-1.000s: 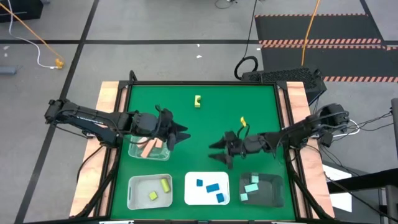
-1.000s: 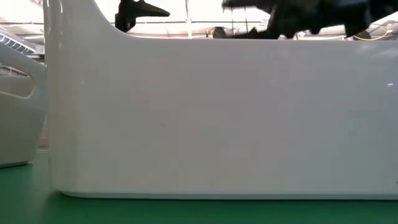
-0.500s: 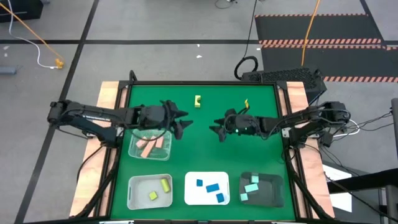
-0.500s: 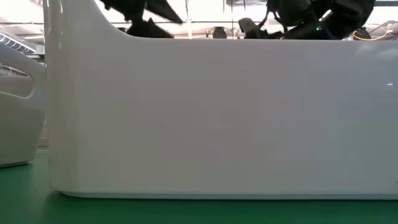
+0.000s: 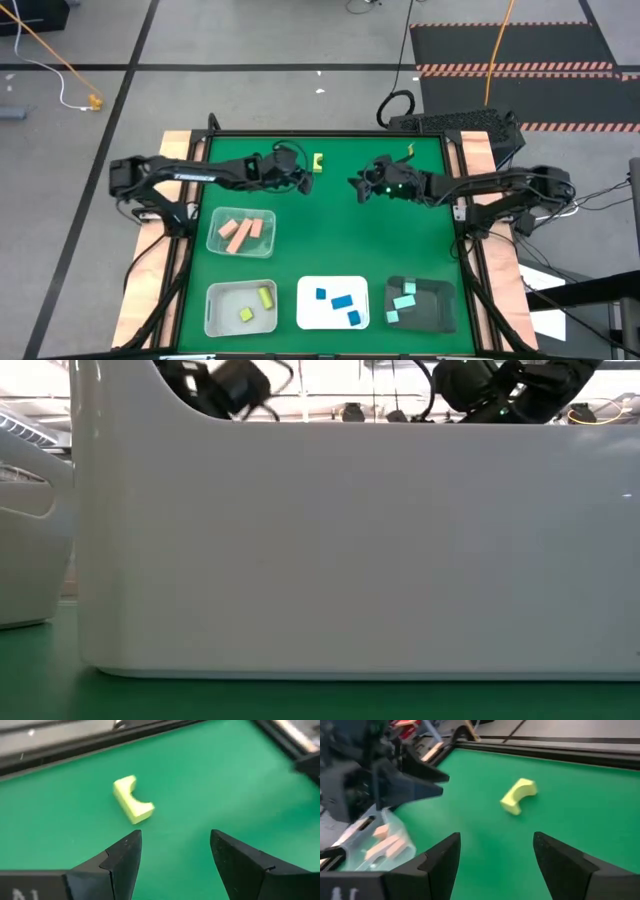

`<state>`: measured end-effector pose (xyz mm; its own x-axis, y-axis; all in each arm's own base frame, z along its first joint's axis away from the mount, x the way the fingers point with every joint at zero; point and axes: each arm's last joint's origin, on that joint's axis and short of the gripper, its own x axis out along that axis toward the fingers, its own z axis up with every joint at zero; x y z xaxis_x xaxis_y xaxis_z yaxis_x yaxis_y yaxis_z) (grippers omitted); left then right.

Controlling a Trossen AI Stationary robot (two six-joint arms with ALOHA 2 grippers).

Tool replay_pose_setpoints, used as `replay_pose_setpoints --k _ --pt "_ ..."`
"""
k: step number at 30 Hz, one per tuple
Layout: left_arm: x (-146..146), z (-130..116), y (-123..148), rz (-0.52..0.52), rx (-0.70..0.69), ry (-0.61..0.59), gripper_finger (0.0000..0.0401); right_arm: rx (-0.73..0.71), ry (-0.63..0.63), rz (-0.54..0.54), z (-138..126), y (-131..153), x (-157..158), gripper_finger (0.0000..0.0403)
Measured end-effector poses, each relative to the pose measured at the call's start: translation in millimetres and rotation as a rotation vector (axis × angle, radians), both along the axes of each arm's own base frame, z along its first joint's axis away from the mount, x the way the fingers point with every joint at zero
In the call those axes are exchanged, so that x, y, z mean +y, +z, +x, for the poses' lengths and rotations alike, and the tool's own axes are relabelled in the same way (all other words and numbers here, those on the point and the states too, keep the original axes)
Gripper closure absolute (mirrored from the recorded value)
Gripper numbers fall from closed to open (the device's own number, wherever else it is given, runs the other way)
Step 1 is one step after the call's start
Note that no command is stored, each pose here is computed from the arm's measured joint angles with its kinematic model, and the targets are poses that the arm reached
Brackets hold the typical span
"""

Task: Sort & place blocks by color
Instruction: Put the green block into the gray bin

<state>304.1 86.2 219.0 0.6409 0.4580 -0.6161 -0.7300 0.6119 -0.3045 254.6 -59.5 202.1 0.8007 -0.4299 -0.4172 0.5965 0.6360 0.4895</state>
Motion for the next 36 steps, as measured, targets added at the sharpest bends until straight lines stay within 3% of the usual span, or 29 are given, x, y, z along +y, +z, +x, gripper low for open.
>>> replay_pose_setpoints --k 5,13,24,30,36 --pt "22 6 -25 -0.052 0.019 0.094 0.0164 0.032 -0.055 0.007 -14 7 -12 0.0163" --pt "40 24 -47 -0.197 -0.038 0.146 0.0165 0.079 -0.085 -0.022 -27 12 -24 0.0163" --pt "58 60 -50 -0.196 -0.003 0.193 0.0165 0.13 0.018 0.032 -38 9 -36 0.0163" --pt "75 67 -52 -0.215 0.096 0.249 0.0165 0.176 0.042 0.005 -39 7 -36 0.0163" --pt "89 70 -64 -0.269 0.102 0.295 0.0165 0.197 0.065 -0.03 -39 7 -36 0.0163"
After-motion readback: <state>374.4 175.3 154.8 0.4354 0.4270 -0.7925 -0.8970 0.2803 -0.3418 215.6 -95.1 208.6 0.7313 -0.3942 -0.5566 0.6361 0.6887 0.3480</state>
